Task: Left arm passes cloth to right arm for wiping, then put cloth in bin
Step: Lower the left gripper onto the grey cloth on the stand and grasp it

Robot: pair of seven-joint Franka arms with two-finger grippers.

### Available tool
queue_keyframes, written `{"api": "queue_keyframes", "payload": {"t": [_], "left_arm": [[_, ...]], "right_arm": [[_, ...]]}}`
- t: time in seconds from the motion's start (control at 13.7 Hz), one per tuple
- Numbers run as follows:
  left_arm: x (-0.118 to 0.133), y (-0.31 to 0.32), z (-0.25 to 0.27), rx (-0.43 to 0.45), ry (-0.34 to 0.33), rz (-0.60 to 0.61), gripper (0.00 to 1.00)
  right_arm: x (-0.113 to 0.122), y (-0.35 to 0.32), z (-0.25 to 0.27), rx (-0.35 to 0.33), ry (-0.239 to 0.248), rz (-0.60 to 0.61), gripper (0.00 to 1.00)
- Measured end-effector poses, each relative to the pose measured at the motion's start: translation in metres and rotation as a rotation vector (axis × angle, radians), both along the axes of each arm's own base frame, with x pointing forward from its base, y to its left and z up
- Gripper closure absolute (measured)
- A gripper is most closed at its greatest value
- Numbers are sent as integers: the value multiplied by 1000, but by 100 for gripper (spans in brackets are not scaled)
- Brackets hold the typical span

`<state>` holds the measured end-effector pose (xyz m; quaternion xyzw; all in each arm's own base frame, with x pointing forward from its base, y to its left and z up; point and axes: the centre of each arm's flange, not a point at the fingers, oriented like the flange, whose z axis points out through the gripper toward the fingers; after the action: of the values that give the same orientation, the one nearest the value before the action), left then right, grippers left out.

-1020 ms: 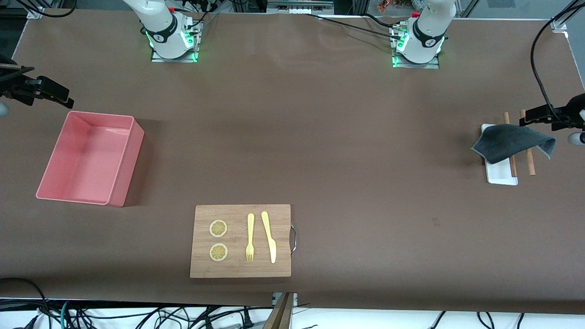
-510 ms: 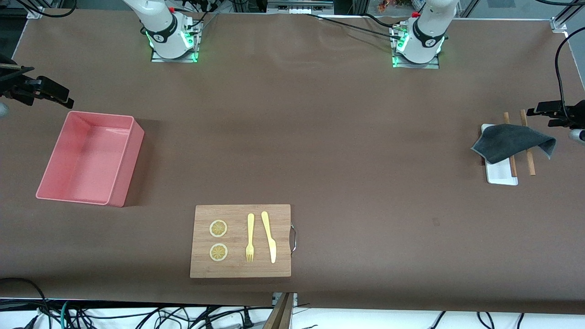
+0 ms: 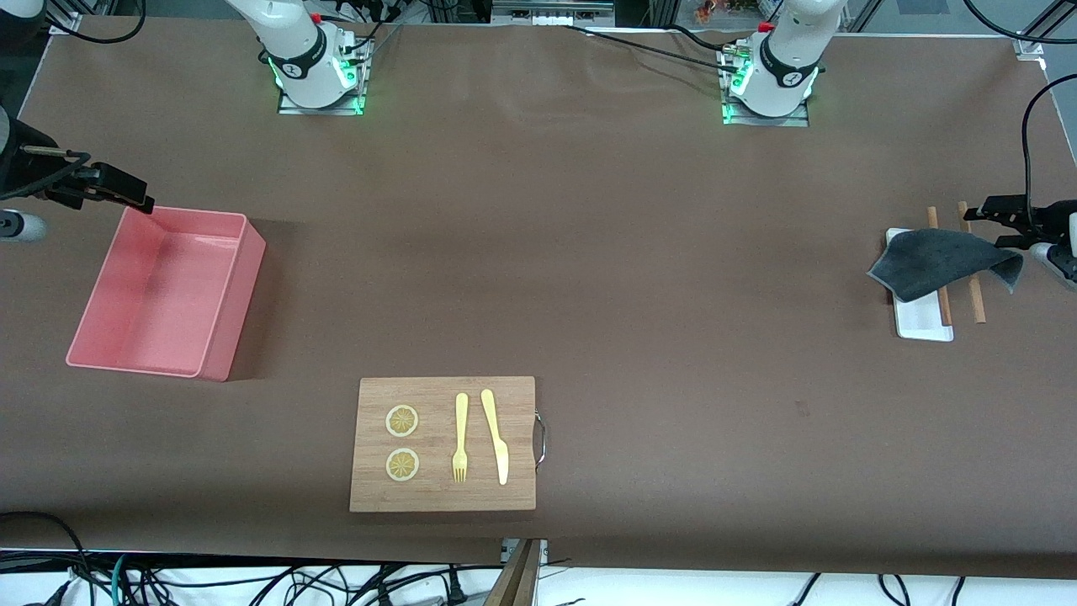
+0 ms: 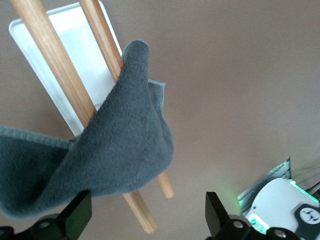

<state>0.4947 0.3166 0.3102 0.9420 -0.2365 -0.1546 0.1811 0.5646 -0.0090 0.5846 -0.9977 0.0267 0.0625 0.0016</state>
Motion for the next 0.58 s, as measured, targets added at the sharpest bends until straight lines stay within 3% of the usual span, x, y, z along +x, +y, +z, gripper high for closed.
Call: {"api": "queue_keyframes", "payload": {"t": [0.58], "left_arm": [[10, -3, -1, -4, -26, -61, 0]], "right_arm": [[5, 9, -23, 1, 72, 13, 0]]}}
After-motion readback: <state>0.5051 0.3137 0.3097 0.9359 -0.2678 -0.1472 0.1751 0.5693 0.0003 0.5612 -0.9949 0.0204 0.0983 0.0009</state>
